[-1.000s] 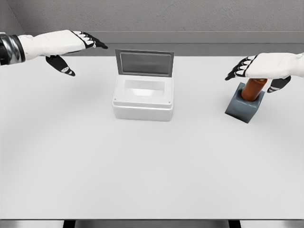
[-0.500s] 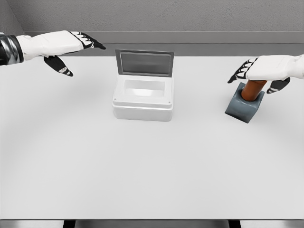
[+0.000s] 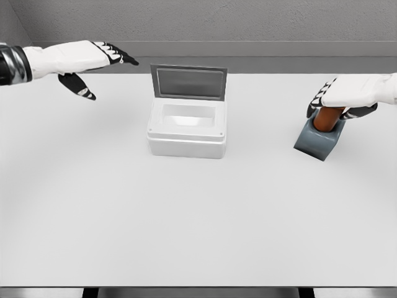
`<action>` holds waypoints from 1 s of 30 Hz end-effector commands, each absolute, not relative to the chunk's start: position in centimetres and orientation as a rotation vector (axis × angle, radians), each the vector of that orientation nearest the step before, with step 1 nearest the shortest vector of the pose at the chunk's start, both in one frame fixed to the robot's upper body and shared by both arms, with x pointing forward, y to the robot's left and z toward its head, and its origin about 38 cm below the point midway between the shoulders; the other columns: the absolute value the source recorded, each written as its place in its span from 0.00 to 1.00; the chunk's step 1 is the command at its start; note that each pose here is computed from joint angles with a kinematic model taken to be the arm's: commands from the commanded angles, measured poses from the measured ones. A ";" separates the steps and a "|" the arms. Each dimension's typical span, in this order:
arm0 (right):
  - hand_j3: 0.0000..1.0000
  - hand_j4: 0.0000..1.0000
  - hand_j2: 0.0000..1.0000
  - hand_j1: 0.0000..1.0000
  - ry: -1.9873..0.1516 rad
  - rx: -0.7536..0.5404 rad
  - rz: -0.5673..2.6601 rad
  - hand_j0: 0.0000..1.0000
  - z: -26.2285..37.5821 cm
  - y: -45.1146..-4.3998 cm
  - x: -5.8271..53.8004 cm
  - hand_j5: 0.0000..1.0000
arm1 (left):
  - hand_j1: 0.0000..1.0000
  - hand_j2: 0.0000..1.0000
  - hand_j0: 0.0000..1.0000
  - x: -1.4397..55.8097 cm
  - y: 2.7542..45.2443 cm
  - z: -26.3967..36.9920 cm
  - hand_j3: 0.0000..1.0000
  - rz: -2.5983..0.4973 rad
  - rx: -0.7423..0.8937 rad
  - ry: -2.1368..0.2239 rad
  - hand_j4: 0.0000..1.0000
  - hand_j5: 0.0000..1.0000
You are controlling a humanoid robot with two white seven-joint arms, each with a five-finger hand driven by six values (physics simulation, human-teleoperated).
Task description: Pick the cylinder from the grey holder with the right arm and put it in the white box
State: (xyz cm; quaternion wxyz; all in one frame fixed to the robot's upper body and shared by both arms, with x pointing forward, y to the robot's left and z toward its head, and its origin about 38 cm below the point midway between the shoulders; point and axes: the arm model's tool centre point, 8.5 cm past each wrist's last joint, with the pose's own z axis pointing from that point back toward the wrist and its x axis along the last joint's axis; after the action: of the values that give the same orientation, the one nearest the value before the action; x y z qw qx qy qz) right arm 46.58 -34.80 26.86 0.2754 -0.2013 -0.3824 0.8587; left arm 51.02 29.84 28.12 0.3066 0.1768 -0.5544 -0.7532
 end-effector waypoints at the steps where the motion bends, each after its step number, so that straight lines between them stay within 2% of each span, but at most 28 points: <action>1: 0.60 0.60 0.60 0.60 -1.029 -0.542 2.302 0.60 26.9 -34.9 46.6 0.60 | 1.00 1.00 1.00 51.0 30.0 28.2 1.00 -1.985 0.467 -1.469 1.00 1.00; 8: 0.45 0.45 0.45 0.45 -1.028 -0.553 2.300 0.45 27.3 -35.0 46.7 0.45 | 1.00 1.00 1.00 51.0 29.9 28.2 1.00 -1.984 0.464 -1.473 1.00 1.00; 24: 0.45 0.45 0.45 0.45 -1.086 -0.615 2.271 0.45 30.0 -35.4 46.8 0.45 | 1.00 1.00 1.00 50.9 30.2 28.4 1.00 -1.977 0.468 -1.476 1.00 1.00; 30: 0.45 0.45 0.45 0.45 -1.145 -0.614 2.321 0.45 30.8 -33.1 46.3 0.45 | 1.00 1.00 1.00 50.9 30.2 28.5 1.00 -1.978 0.471 -1.479 1.00 1.00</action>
State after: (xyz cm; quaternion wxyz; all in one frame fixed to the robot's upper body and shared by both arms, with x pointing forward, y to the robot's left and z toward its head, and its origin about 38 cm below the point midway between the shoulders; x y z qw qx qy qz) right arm 46.48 -33.68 30.72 0.2450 -0.2264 -0.4126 0.8477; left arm 50.91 30.14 28.45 0.3071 0.1785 -0.5574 -0.7504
